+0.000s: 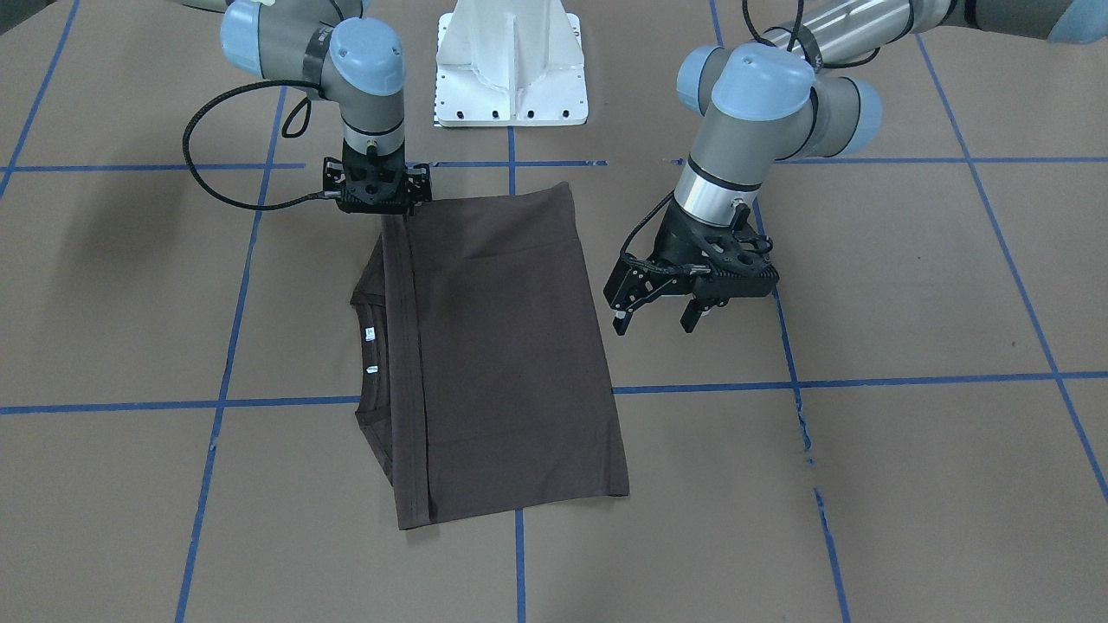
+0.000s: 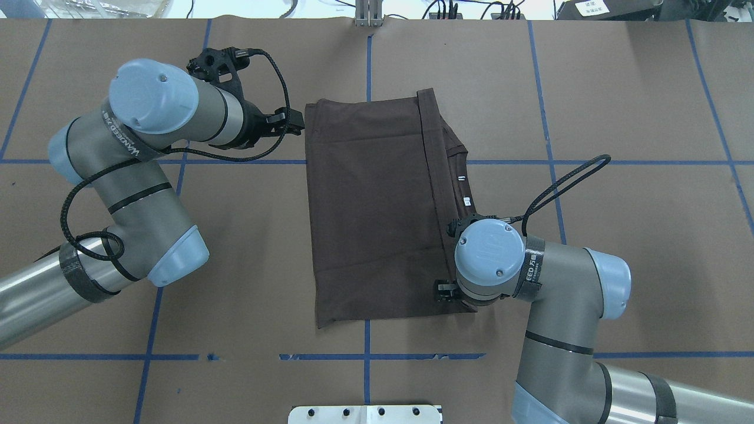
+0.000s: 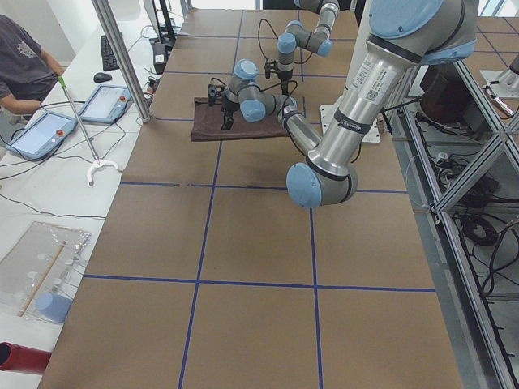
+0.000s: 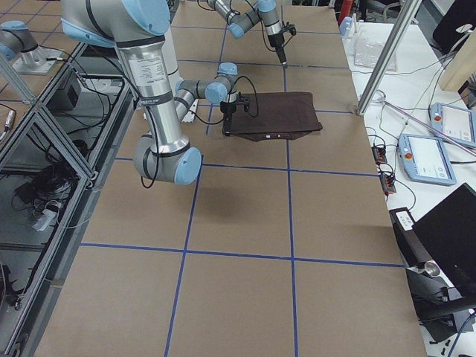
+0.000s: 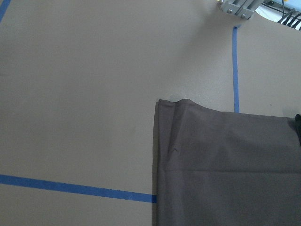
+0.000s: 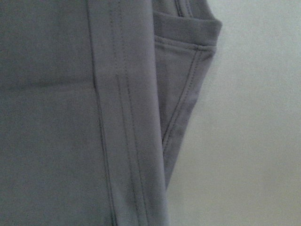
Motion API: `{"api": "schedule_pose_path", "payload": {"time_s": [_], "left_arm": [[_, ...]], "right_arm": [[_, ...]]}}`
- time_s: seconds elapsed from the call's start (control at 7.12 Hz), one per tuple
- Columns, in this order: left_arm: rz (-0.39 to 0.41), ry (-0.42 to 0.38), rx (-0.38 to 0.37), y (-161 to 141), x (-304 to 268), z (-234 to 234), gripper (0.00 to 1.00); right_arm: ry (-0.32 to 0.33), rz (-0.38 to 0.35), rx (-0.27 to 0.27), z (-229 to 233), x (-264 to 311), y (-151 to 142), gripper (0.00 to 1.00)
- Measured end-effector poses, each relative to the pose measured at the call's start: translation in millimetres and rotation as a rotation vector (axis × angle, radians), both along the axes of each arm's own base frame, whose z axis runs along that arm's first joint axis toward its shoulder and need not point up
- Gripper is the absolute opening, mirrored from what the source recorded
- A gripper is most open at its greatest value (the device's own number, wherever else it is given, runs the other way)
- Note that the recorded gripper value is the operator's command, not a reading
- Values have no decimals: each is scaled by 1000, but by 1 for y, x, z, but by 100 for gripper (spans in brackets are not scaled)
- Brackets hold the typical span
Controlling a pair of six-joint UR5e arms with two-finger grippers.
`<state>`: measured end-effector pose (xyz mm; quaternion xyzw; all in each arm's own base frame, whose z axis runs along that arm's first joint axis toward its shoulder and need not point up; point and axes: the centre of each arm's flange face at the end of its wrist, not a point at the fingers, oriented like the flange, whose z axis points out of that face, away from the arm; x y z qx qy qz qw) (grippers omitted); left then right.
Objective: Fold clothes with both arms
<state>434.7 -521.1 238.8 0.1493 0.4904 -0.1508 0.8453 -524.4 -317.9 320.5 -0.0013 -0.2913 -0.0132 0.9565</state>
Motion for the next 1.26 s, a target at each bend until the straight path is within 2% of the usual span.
{"api": "schedule_pose_path", "payload": {"time_s": [0.56,1.26], "left_arm": [[0,6,3,0,0,-4,100],[-17,46,-20,3,3,-10,100]], "right_arm": [[31,-3,-13,7,0,1,100],[60,10,-13,21,17,-15,100]]}}
